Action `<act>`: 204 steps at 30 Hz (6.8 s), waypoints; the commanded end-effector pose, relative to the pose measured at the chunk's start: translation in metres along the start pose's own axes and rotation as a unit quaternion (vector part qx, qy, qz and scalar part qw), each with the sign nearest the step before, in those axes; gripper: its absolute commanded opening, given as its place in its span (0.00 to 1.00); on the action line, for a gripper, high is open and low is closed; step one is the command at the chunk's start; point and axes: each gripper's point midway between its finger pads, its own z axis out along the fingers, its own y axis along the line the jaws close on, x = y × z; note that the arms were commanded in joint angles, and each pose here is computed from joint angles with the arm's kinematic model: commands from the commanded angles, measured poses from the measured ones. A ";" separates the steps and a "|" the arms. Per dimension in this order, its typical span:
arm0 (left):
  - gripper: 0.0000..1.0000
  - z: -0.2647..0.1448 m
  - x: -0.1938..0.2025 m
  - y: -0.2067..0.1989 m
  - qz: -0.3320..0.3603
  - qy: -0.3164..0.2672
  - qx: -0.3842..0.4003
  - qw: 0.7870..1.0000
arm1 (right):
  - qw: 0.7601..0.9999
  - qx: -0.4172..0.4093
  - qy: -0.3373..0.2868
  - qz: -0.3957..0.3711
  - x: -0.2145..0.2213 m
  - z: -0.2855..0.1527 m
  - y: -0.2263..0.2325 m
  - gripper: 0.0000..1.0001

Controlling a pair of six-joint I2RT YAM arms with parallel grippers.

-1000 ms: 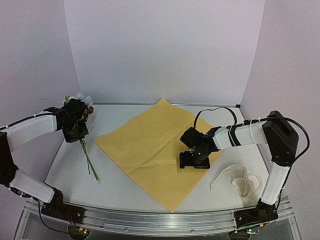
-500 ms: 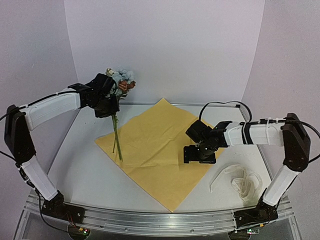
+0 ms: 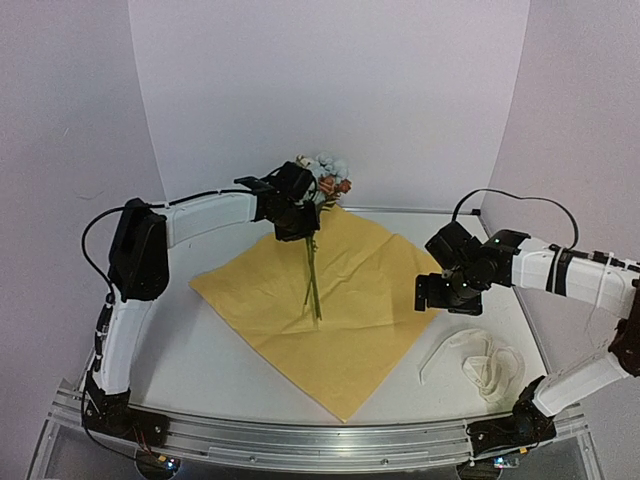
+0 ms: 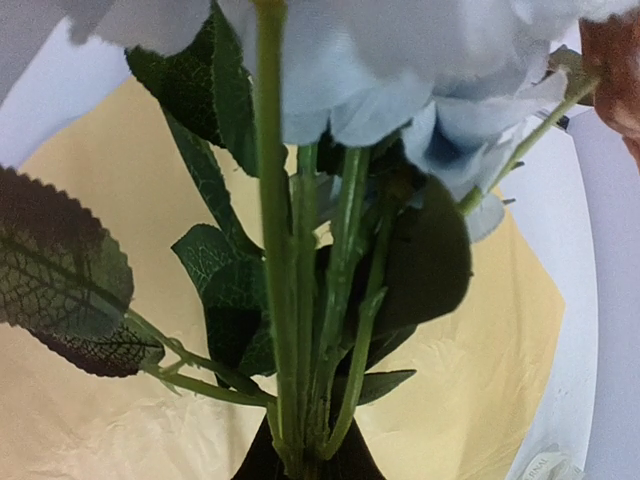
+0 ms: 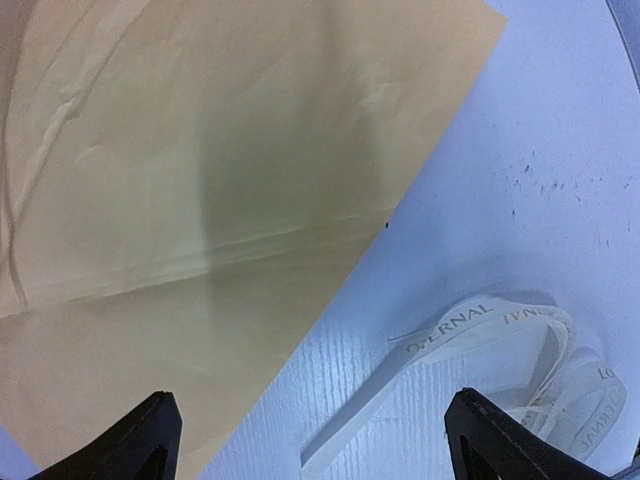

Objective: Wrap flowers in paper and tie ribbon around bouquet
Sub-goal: Place the fake flower on the flattened wrapping paper, then adjust the flattened wrapping paper at the center of the board, then pick up the bottom corner of the flattened wrapping paper from the center of the board.

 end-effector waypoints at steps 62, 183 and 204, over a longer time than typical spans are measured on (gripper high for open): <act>0.71 0.072 0.057 -0.034 0.083 0.048 0.049 0.994 | 0.997 0.029 0.072 -0.023 0.013 0.052 0.009 0.95; 0.61 0.013 0.092 -0.017 -0.050 0.096 0.098 0.989 | 0.996 -0.087 -0.003 -0.006 0.080 0.007 0.025 0.80; 0.75 -0.141 0.114 0.090 -0.137 0.015 0.058 0.989 | 0.803 -0.078 -0.151 -0.572 0.162 -0.055 0.120 0.96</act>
